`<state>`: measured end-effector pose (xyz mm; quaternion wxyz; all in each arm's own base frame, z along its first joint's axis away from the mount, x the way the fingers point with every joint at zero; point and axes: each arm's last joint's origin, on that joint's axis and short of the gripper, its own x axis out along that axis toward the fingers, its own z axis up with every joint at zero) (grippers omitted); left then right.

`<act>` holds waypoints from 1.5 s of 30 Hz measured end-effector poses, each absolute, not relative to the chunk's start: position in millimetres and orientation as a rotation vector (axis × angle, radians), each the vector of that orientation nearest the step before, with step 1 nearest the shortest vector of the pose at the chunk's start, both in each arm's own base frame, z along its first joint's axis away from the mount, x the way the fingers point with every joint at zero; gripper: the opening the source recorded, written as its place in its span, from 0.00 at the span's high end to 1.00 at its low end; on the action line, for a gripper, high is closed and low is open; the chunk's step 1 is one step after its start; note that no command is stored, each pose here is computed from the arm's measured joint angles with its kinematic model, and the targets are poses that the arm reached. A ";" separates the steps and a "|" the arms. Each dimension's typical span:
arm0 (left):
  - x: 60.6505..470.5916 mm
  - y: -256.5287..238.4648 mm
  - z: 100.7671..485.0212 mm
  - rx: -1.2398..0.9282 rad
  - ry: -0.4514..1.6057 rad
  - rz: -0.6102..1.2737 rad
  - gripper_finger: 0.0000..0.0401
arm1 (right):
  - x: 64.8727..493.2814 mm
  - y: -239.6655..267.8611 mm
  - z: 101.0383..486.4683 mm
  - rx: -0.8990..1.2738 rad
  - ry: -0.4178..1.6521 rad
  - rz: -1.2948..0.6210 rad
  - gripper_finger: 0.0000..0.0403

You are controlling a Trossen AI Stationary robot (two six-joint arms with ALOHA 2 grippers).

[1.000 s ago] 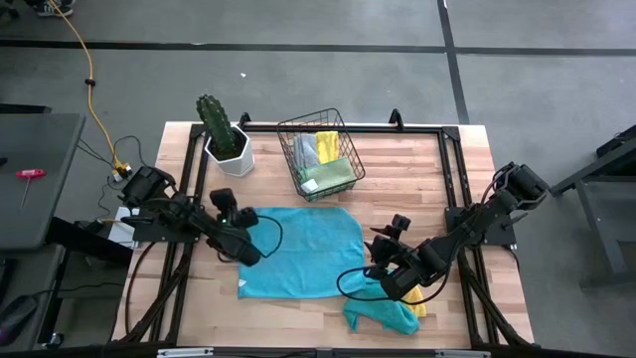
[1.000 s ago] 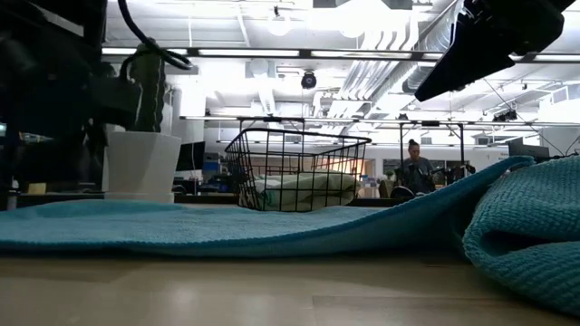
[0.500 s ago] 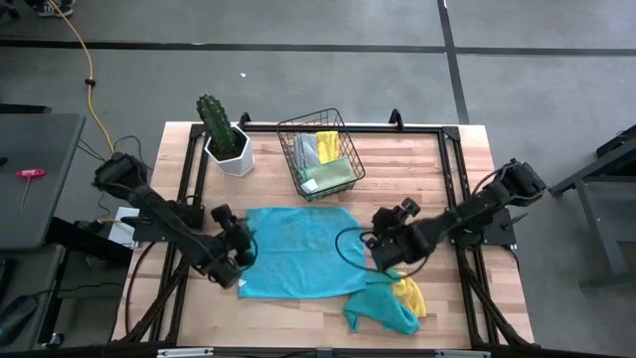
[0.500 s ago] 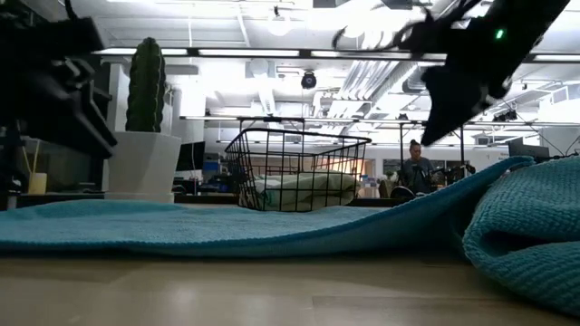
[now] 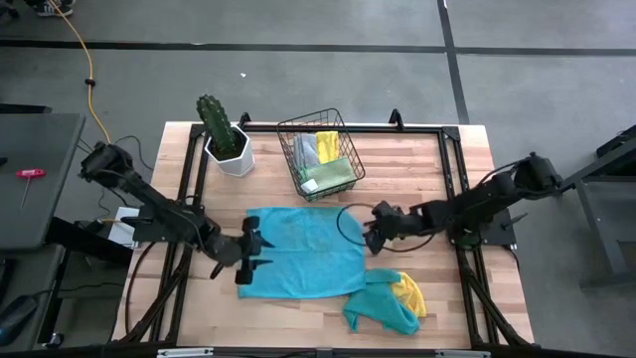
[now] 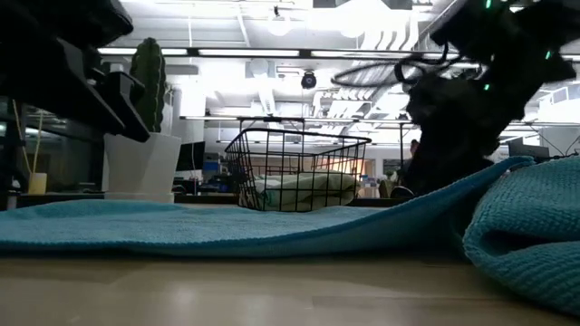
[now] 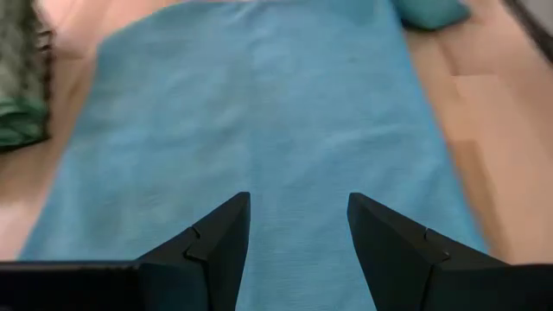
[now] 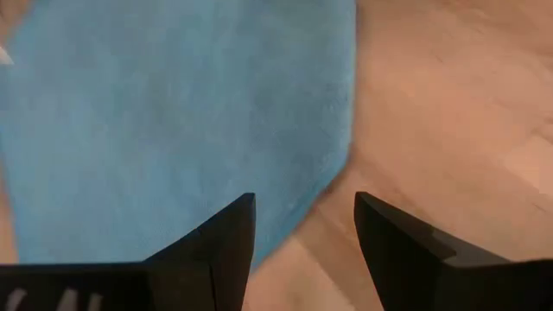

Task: Fold microfiber towels
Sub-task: Fold the left blue microfiber cloth

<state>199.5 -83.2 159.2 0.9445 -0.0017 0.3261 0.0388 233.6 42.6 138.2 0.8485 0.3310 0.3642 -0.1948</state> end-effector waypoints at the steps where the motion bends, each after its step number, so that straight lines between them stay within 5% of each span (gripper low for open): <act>1: 197.1 -79.3 157.5 -0.004 0.660 0.081 0.54 | 231.6 37.7 133.9 0.742 0.740 -0.405 0.53; 10: 165.9 -53.1 127.9 -0.208 0.528 0.089 0.54 | 220.7 13.6 112.6 0.997 0.658 -0.482 0.53; 18: 155.6 -32.1 112.0 -0.501 0.663 0.284 0.54 | 242.9 15.7 95.9 1.075 0.642 -0.495 0.53; 31: 154.7 -27.5 109.6 -0.508 0.717 0.258 0.54 | 271.0 18.2 109.0 1.011 0.613 -0.460 0.53; 45: 151.6 -26.6 106.6 -0.491 0.755 0.281 0.54 | 288.7 56.1 140.8 0.851 0.545 -0.245 0.66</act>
